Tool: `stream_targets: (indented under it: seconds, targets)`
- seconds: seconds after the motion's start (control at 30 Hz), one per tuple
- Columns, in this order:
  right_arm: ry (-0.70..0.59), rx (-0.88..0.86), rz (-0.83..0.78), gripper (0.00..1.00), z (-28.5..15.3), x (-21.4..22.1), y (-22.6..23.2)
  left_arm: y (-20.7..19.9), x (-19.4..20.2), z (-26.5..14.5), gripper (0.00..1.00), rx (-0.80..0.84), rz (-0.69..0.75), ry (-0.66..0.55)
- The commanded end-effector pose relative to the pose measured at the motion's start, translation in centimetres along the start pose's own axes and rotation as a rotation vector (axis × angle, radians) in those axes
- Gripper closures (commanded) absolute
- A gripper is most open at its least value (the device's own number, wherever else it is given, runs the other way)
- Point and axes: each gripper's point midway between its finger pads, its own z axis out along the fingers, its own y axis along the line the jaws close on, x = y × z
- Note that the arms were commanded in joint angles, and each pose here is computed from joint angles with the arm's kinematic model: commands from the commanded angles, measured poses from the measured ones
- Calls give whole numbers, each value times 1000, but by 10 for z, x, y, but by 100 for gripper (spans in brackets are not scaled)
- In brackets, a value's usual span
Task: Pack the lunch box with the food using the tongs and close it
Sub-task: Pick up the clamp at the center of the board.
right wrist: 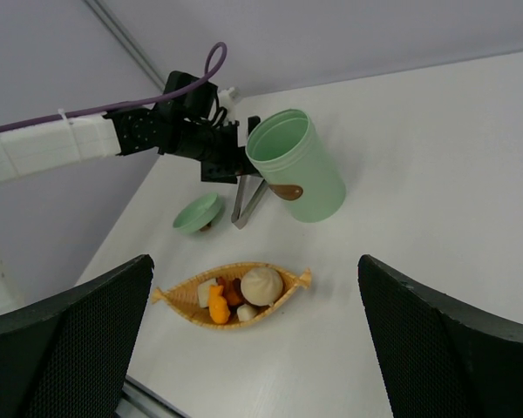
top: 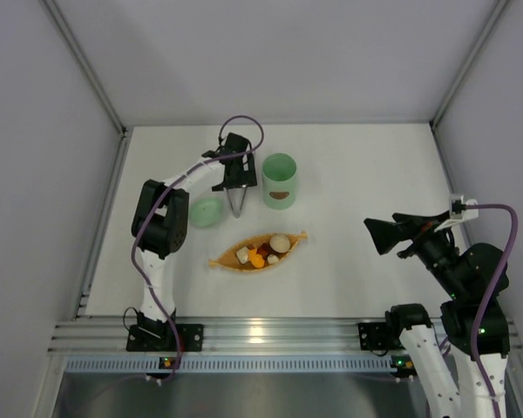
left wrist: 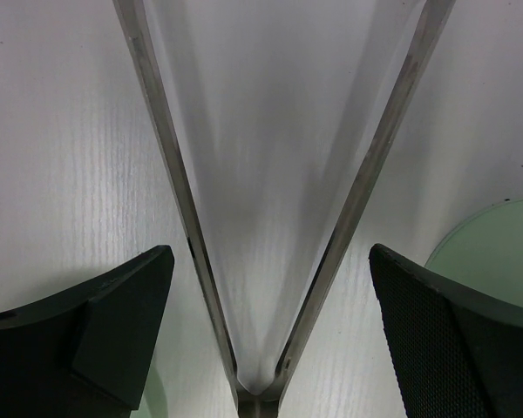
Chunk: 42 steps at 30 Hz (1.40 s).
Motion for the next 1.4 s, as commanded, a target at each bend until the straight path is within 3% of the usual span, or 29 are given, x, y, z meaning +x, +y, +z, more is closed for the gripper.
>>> stream_targets:
  seconds: [0.0,0.33,0.43,0.57,0.83,1.03,1.37]
  targets:
    - [-8,0,-14,0,-3,-5,3,-9,-6,4,1,28,-6,4]
    - [7,2,-6,1,-2,-2,1,-3,11,17,1,3,-19,44]
    - [8,3,-4,0,-2,-1,1,-1,17,21,7,-4,-21,60]
    - [9,-2,-5,1,-3,-2,2,1,22,23,23,-11,-18,72]
    - [15,-4,2,1,-2,1,2,3,24,20,41,-16,-20,75]
    - [21,-10,3,0,-1,1,3,-1,5,-1,43,19,-33,5]
    - [17,-14,-1,0,-2,-1,4,-12,-49,-73,44,104,-56,-162]
